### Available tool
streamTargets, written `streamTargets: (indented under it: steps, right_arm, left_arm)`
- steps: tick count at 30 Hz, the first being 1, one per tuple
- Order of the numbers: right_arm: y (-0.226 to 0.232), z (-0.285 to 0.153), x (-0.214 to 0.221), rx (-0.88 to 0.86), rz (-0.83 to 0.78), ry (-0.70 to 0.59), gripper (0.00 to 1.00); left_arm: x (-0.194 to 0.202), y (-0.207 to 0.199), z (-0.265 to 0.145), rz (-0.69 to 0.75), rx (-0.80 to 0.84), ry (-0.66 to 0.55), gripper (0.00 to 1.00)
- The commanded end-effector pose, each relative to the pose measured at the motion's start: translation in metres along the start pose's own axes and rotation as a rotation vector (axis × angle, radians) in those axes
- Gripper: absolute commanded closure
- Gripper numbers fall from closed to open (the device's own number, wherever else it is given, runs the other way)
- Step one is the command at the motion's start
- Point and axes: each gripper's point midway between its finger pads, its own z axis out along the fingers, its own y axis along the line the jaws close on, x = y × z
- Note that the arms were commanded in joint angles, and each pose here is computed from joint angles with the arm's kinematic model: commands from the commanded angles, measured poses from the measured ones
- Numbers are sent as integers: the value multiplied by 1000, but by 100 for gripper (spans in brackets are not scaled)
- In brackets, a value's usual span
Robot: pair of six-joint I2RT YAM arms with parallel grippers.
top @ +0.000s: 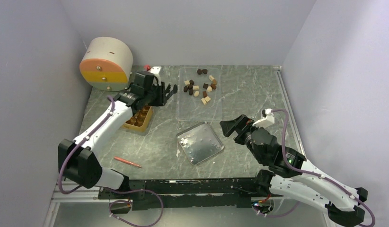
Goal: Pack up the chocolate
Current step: Pick up the fake chocolate from the plate.
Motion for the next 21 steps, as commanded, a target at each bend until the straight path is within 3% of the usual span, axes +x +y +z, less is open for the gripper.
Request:
streamTargets:
  steps: [1, 21]
  right_arm:
    - [5, -5, -7, -21, 15, -12, 2]
    - [5, -14, -21, -29, 31, -48, 2]
  left_arm:
    - [1, -20, 23, 116, 58, -9, 59]
    - [16, -84, 82, 377, 221, 14, 56]
